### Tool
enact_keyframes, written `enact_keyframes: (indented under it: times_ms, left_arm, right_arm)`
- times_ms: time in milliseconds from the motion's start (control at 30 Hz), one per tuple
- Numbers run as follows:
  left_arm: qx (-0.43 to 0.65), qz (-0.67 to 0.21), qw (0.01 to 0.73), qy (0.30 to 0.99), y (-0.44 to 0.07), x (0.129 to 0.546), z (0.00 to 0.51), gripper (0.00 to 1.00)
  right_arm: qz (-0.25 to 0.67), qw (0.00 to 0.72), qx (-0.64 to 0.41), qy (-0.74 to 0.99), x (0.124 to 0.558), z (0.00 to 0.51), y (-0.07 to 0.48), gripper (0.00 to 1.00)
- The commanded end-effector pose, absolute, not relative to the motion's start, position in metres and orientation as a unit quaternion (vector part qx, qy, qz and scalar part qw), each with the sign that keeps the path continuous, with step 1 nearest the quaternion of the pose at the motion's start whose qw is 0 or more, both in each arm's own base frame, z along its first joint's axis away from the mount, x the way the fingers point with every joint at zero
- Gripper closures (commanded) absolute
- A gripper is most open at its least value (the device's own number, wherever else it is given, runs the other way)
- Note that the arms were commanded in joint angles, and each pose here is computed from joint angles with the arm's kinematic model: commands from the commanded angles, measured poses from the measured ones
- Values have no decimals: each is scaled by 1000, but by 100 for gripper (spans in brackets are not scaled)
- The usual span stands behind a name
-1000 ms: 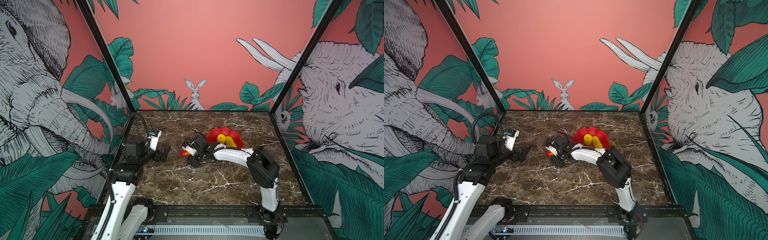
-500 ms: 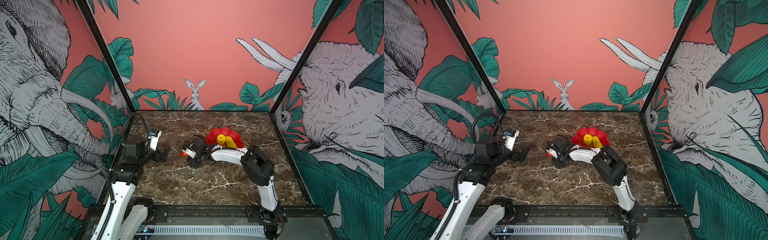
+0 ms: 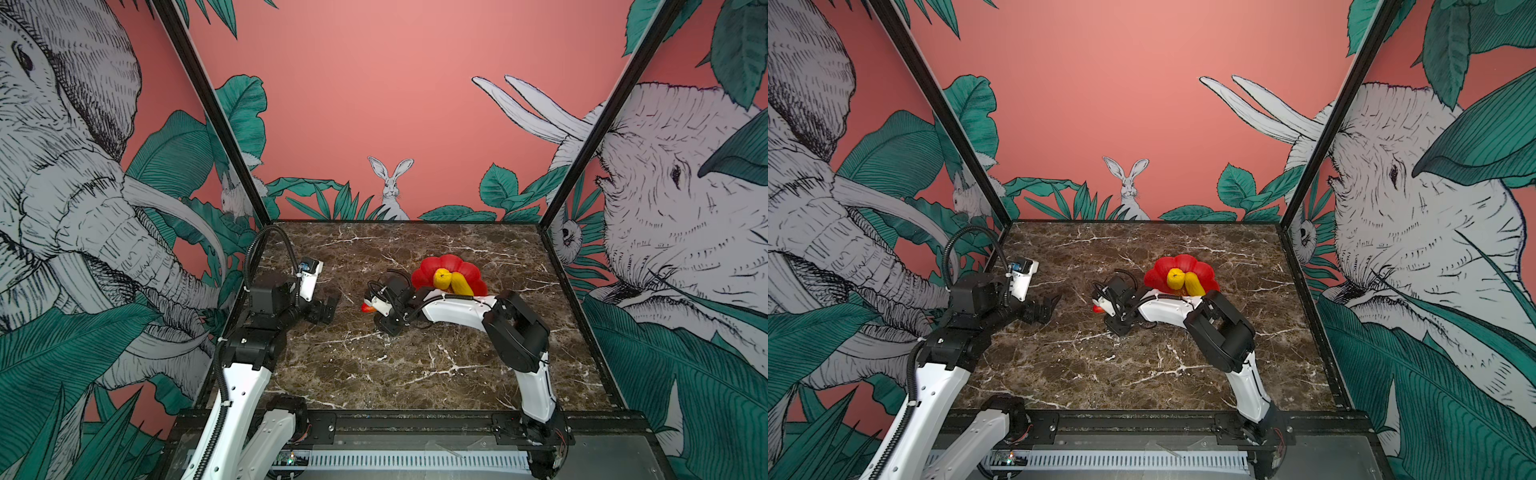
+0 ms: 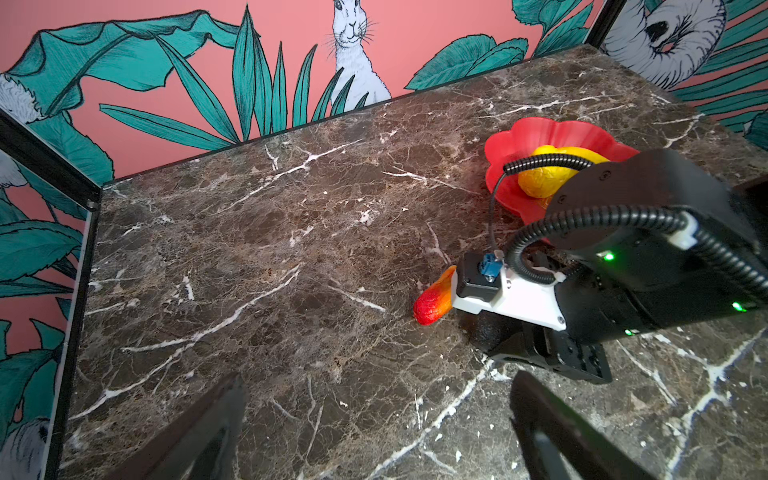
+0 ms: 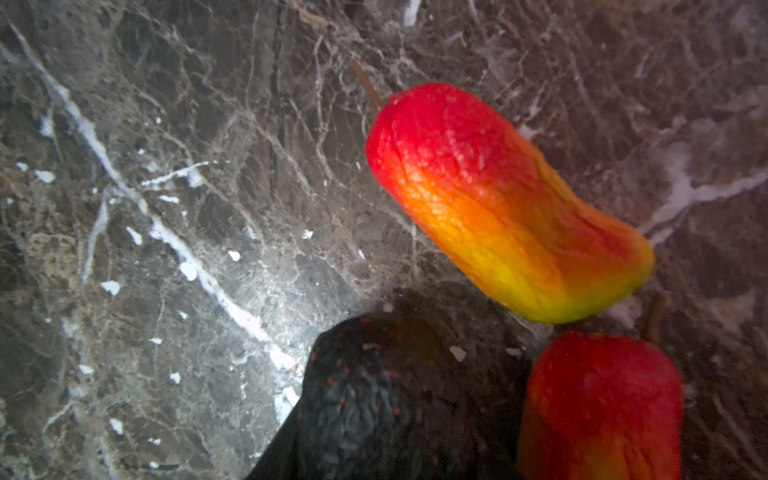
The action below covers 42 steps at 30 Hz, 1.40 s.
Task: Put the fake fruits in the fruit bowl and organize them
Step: 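Lower the right gripper and close it on the dark green avocado, then carry the avocado with the right gripper and lower it into the bowl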
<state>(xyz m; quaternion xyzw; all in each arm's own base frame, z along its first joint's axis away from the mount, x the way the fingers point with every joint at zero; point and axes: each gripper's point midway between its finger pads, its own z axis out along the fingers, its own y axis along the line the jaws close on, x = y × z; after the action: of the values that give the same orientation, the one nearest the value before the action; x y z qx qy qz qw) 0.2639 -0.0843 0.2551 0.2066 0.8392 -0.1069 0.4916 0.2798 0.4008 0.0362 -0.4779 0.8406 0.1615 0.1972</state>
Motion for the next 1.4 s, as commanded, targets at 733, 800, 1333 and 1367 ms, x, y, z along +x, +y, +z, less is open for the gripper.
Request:
enact_keyframes:
  times_ms: [733, 800, 1333, 1367]
  left_arm:
    - [206, -102, 488, 842, -82, 263, 252, 0]
    - [206, -103, 486, 843, -83, 263, 251, 0]
    - [206, -105, 478, 847, -84, 266, 247, 1]
    - [206, -105, 478, 847, -84, 266, 247, 0]
  right_arm:
    - [122, 342, -368, 856, 345, 171, 253, 100]
    - [112, 342, -344, 867, 350, 169, 236, 100]
    - [91, 294, -240, 921, 374, 118, 177, 100]
    - [91, 285, -241, 923, 374, 110, 178, 100]
